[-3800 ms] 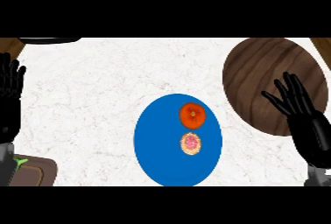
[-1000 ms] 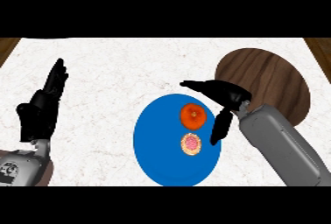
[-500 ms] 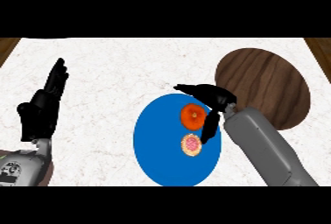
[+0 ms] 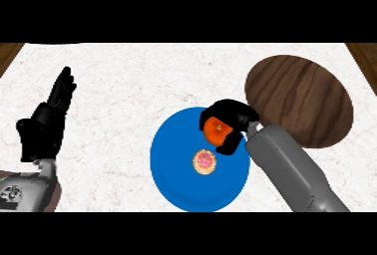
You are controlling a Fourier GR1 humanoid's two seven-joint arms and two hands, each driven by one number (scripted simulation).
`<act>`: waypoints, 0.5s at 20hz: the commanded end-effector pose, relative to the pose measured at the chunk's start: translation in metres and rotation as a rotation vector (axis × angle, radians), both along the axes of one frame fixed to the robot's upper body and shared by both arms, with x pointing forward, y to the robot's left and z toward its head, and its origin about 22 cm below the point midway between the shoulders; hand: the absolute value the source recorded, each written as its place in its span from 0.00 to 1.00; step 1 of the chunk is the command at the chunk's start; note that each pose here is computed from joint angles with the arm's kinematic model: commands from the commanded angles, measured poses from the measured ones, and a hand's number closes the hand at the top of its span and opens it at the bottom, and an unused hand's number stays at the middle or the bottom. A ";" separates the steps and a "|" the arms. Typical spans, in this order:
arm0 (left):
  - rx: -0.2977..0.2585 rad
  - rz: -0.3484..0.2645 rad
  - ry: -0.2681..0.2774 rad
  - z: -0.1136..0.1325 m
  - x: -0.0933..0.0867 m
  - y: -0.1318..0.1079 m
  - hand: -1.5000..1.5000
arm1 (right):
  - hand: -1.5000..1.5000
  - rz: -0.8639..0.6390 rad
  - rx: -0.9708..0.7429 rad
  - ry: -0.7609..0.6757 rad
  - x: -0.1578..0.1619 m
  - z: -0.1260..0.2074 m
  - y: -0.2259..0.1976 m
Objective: Pick the squash from the plate and place it in the bowl
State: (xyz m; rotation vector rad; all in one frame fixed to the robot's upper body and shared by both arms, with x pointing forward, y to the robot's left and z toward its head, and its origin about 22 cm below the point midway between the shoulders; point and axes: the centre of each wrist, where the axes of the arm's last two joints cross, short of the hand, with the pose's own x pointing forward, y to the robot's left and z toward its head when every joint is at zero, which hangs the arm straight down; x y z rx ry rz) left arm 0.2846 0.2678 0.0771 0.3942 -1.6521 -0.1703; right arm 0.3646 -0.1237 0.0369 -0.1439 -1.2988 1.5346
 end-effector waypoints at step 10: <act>-0.008 0.026 0.018 -0.003 0.002 0.002 0.50 | 1.00 0.135 0.098 -0.075 -0.047 -0.015 0.012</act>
